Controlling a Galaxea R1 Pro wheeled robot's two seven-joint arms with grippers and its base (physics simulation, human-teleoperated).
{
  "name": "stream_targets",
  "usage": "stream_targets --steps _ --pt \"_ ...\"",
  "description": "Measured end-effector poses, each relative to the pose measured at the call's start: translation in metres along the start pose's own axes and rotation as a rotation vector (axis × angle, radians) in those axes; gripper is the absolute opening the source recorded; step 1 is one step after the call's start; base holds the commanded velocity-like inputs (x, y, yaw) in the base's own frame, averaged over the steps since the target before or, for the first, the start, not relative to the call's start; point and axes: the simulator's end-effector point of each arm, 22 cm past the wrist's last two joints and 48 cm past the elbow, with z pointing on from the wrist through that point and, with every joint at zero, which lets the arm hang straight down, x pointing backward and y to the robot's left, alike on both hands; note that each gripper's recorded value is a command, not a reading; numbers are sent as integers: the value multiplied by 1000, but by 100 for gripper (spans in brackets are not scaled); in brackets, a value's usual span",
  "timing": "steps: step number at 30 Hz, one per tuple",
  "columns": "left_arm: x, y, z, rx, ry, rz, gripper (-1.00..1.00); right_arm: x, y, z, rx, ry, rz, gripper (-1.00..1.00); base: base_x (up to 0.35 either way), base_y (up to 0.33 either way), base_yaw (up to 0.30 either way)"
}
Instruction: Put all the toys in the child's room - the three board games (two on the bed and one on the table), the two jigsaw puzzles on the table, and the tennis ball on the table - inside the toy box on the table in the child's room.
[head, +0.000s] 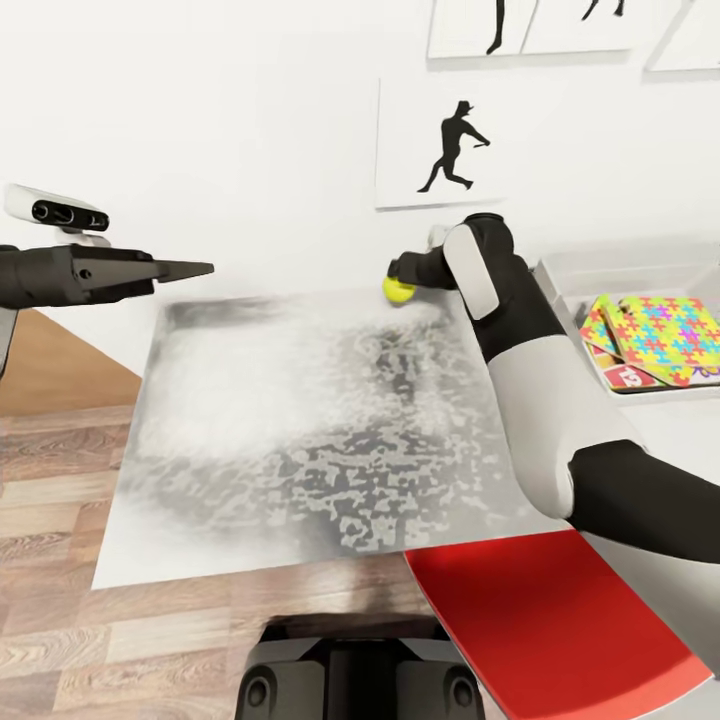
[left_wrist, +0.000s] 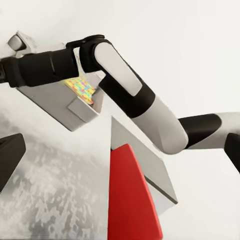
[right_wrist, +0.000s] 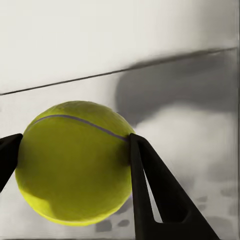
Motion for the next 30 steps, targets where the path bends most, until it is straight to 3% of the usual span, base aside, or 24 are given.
stream_targets --steps 4,23,30 --pt "1 -2 -1 -1 0 -3 100 -1 -3 -6 -10 17 21 -100 -127 -8 0" --pt "-8 -20 -2 4 -2 20 100 -13 2 -28 -18 12 13 -100 -114 -16 -72" --pt "-12 -26 -2 3 -2 32 100 -45 8 -56 -38 -71 15 -100 -18 0 -124"
